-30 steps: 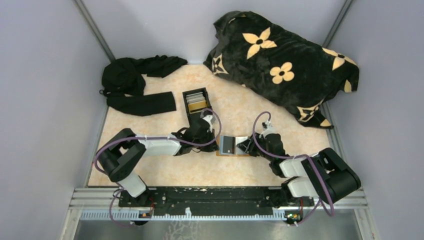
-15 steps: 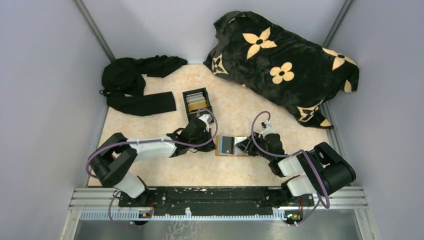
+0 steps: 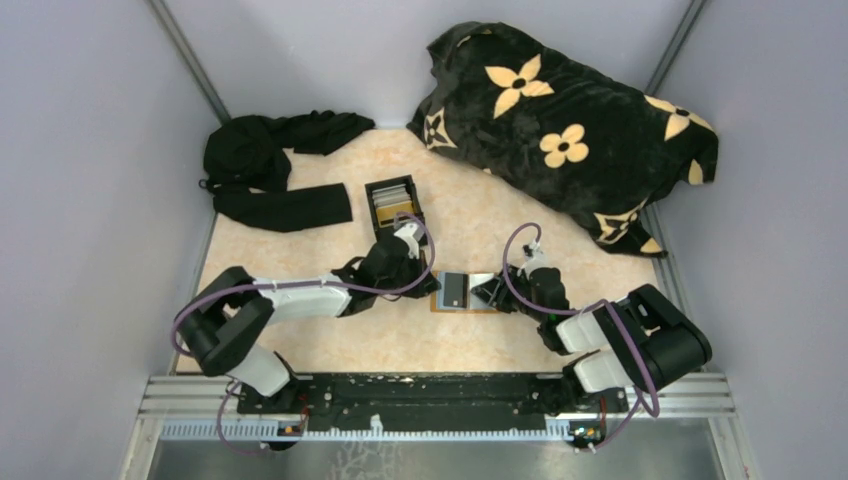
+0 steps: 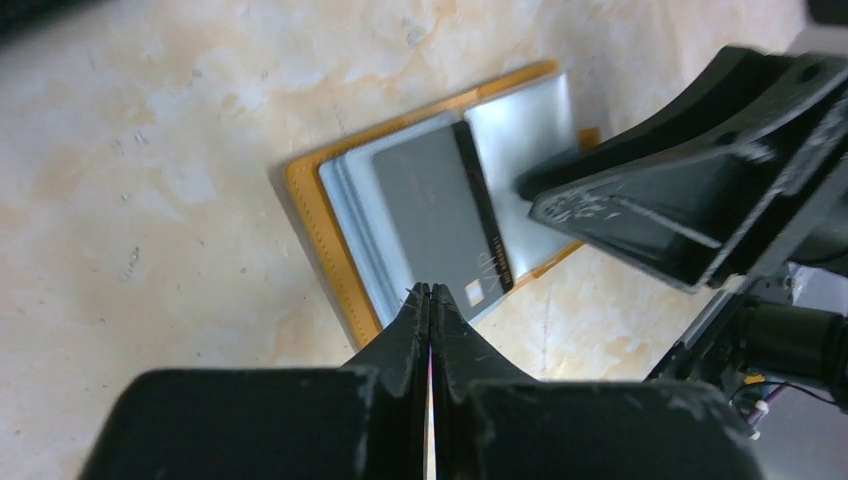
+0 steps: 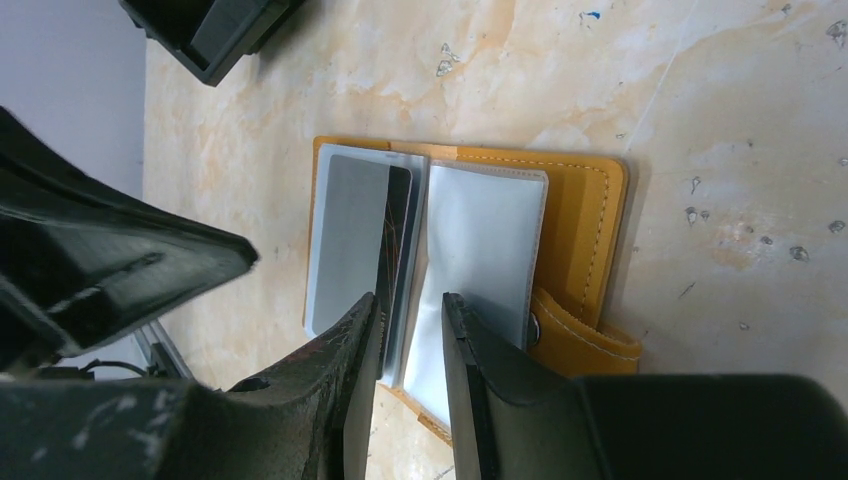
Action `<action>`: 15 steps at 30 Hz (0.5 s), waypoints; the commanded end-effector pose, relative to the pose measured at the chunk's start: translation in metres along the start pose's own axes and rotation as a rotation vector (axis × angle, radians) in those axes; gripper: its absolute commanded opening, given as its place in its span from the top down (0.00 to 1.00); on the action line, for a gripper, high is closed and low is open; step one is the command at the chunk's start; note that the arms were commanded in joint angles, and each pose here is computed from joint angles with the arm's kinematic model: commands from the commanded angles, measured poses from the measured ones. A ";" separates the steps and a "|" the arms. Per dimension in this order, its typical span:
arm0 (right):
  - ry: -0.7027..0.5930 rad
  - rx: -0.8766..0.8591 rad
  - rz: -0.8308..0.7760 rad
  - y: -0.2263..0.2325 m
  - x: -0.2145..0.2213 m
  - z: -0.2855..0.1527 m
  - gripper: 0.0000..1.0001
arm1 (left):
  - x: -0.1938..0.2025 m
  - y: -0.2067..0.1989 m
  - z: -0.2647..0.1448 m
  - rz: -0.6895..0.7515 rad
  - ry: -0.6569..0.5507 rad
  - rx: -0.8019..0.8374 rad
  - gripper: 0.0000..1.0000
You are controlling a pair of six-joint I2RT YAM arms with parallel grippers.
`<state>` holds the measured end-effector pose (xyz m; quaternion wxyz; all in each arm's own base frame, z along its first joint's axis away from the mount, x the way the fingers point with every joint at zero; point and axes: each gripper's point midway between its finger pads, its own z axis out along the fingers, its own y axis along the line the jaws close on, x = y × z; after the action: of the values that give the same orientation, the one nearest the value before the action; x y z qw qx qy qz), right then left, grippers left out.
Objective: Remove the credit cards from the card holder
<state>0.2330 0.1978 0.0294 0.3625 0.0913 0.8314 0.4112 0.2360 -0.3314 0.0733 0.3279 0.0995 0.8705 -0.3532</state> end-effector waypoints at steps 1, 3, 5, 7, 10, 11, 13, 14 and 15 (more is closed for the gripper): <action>-0.007 -0.027 -0.012 0.006 -0.001 -0.001 0.69 | 0.021 0.005 0.010 -0.027 0.054 0.037 1.00; -0.006 -0.029 -0.013 0.007 -0.001 -0.001 0.69 | 0.030 0.009 0.017 -0.027 0.083 0.036 1.00; -0.002 -0.031 -0.013 0.007 -0.001 -0.001 0.68 | 0.037 0.014 0.022 -0.026 0.105 0.025 1.00; 0.004 -0.033 -0.016 0.007 0.000 0.000 0.66 | 0.041 0.016 0.026 -0.025 0.118 0.023 1.00; 0.009 -0.042 -0.014 0.008 0.001 0.001 0.64 | 0.044 0.016 0.029 -0.028 0.127 0.030 1.00; 0.011 -0.047 -0.012 0.009 0.002 0.001 0.64 | 0.045 0.016 0.030 -0.027 0.132 0.031 1.00; 0.015 -0.058 -0.011 0.011 0.002 0.002 0.64 | 0.046 0.016 0.032 -0.025 0.140 0.031 1.00; 0.019 -0.063 -0.009 0.011 0.003 0.002 0.64 | 0.048 0.017 0.033 -0.026 0.146 0.031 1.00; 0.023 -0.070 -0.010 0.012 0.003 0.003 0.64 | 0.049 0.017 0.034 -0.029 0.151 0.031 1.00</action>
<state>0.2307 0.2013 0.0293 0.3561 0.0843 0.8306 0.4198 0.2258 -0.3434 0.0269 0.2743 0.1115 0.8817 -0.3674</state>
